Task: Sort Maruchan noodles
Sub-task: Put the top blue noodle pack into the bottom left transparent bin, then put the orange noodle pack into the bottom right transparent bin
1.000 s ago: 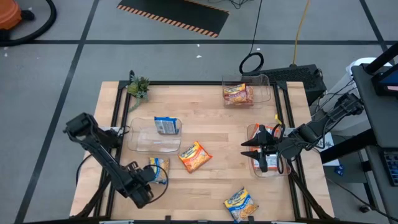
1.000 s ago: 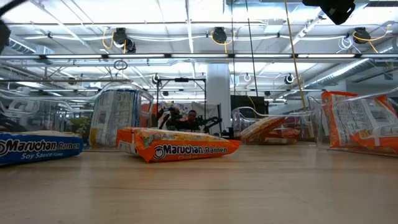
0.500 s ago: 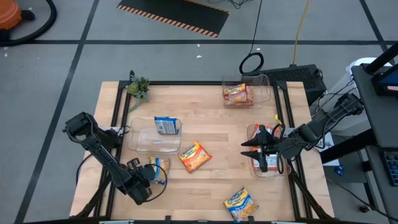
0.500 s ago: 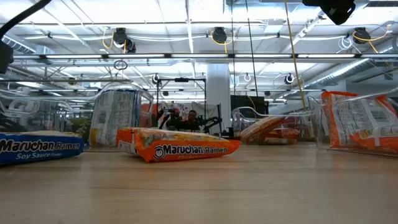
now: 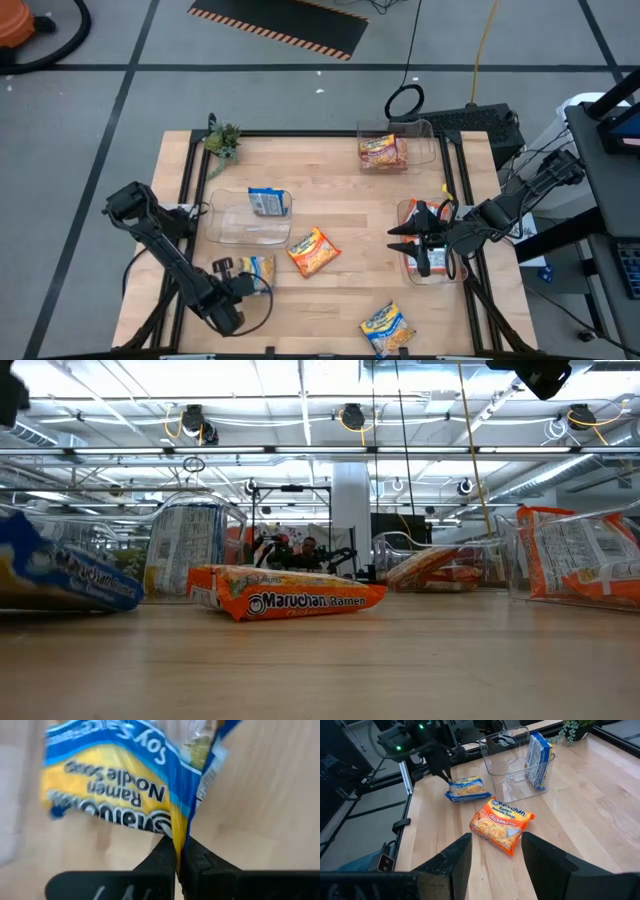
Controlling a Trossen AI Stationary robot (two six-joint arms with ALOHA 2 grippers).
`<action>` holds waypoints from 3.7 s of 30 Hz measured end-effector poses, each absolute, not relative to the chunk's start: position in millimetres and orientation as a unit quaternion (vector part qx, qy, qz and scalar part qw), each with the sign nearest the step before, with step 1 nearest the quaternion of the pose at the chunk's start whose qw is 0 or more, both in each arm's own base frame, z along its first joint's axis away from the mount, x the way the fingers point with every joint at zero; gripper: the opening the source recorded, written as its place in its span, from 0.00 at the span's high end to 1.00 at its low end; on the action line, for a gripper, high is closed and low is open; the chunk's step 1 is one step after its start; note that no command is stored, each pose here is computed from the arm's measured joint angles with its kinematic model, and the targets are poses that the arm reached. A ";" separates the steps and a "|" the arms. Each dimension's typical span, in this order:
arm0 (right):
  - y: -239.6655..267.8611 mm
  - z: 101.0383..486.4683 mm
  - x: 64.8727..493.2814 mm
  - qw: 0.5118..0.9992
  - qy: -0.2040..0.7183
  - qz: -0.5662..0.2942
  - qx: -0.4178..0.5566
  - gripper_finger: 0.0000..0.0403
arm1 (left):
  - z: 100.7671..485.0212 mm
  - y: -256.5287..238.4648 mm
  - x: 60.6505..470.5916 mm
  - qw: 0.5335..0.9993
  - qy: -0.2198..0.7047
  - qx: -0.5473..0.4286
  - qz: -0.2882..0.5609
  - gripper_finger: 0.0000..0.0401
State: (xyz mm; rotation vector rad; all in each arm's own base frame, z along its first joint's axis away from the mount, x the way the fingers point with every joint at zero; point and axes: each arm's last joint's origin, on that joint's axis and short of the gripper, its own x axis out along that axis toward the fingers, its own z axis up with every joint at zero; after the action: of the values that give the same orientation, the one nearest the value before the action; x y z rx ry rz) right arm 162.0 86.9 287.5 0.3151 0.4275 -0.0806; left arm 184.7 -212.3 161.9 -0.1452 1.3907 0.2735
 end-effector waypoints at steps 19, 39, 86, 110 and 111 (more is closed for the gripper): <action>86.9 287.5 162.0 0.964 0.211 -0.041 0.155 0.59 | 282.8 -223.2 213.6 0.816 0.509 0.271 0.041 0.99; 86.8 287.4 162.1 0.965 0.211 -0.040 0.149 0.59 | 298.2 -152.9 236.0 0.630 0.529 0.561 0.092 0.99; 86.7 286.8 161.8 0.966 0.214 -0.039 0.138 0.59 | 207.9 -85.7 226.4 0.670 0.538 0.418 0.295 0.82; 91.0 269.1 192.8 0.958 0.246 -0.035 0.145 0.59 | 258.3 -67.1 210.1 0.704 0.555 0.269 0.352 0.65; 90.4 267.1 197.4 0.956 0.251 -0.032 0.147 0.59 | 262.9 -68.1 210.9 0.712 0.558 0.246 0.349 0.65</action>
State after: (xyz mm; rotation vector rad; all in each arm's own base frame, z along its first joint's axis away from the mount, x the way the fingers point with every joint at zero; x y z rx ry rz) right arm 197.4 90.4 267.1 0.2992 0.5092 -0.0650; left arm 210.9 -68.1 262.9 0.5446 1.2374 0.7740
